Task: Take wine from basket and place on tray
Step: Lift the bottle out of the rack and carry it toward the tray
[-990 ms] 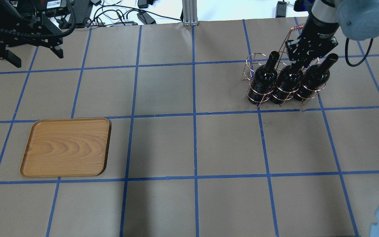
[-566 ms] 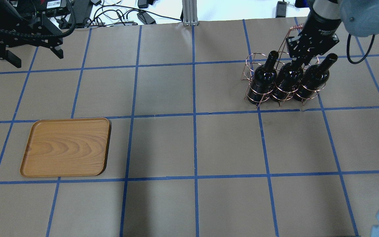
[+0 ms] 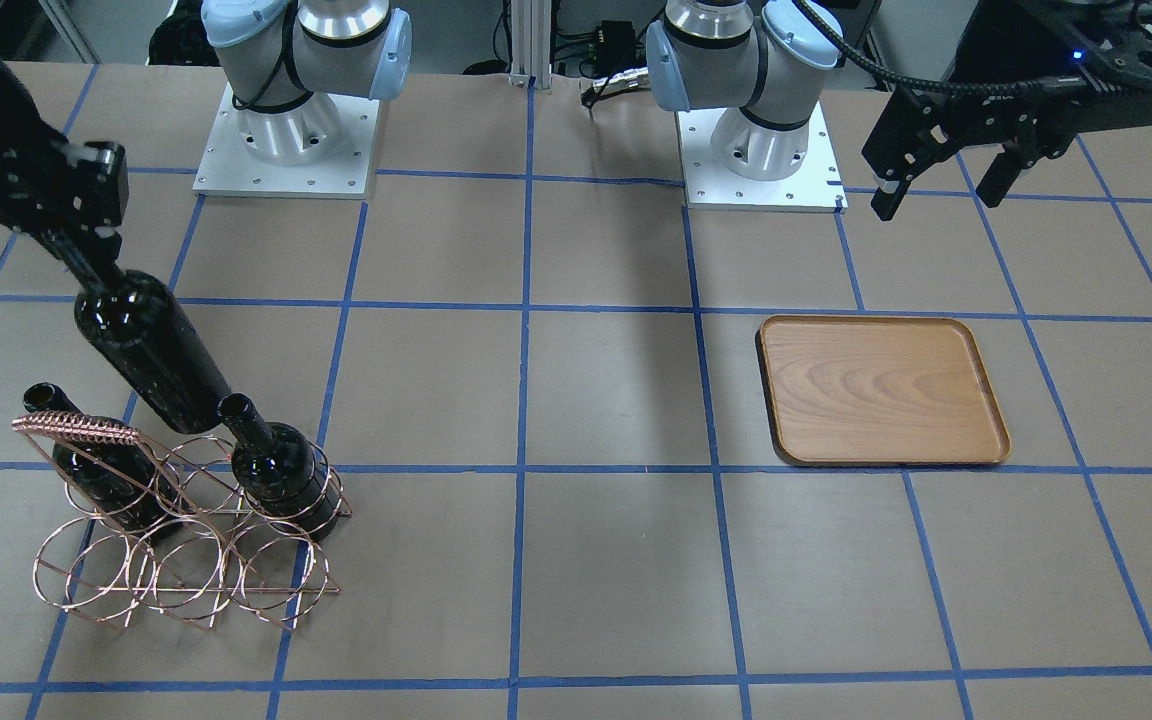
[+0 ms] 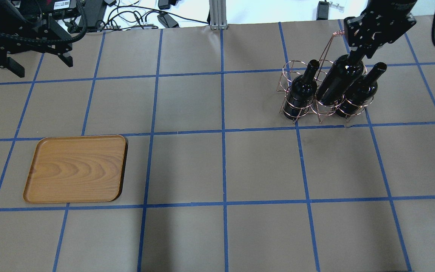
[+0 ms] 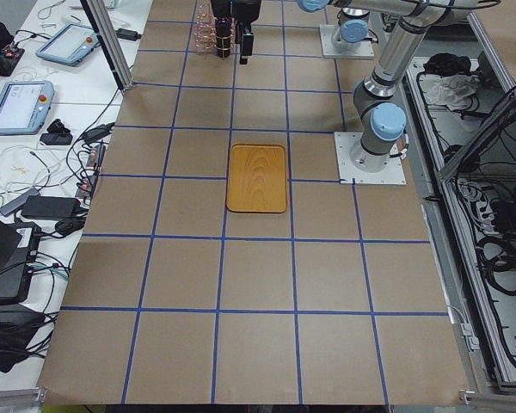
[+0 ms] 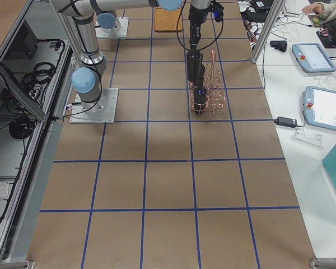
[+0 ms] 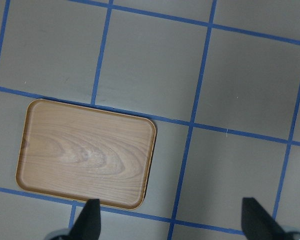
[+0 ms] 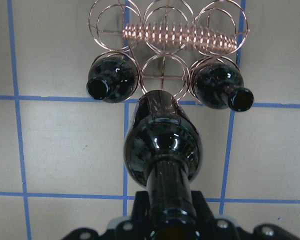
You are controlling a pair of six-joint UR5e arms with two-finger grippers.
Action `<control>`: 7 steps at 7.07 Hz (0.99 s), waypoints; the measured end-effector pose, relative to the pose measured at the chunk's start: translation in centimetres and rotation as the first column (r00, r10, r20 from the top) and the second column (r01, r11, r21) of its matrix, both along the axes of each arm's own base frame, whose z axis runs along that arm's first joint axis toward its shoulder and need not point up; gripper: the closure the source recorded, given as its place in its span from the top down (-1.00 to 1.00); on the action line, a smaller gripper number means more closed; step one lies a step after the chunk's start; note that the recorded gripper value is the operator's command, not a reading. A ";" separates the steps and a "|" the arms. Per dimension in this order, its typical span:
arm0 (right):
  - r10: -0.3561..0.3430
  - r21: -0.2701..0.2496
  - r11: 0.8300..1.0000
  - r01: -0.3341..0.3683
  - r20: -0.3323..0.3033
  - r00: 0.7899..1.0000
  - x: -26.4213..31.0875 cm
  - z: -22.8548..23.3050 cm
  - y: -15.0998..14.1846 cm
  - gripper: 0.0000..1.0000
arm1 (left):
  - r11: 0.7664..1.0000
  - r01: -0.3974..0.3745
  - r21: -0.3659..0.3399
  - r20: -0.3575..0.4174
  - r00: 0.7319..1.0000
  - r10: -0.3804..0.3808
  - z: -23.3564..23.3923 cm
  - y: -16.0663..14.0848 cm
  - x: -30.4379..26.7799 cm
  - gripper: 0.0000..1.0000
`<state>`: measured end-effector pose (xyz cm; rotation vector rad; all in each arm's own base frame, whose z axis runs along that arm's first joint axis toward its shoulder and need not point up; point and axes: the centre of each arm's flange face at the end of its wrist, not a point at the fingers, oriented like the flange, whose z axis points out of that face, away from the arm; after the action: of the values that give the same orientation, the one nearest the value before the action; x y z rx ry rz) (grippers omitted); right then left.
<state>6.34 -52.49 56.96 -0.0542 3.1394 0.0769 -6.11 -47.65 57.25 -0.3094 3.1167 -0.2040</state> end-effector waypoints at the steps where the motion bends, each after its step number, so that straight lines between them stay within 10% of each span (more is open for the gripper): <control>1: -0.021 -0.001 1.000 0.021 0.010 1.000 1.7 1.5 1.9 -0.56 | 1.000 0.000 0.000 0.000 1.000 0.000 0.0 0.0 0.0 1.00; 7: -0.187 -0.044 0.981 0.187 0.021 0.982 27.9 -7.6 3.9 -0.55 | 1.000 -0.002 0.002 0.000 1.000 0.002 0.0 0.1 0.1 1.00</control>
<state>34.22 -48.56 49.32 0.2387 3.1111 0.0048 -6.04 -47.59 57.26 -0.3120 3.1167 -0.2007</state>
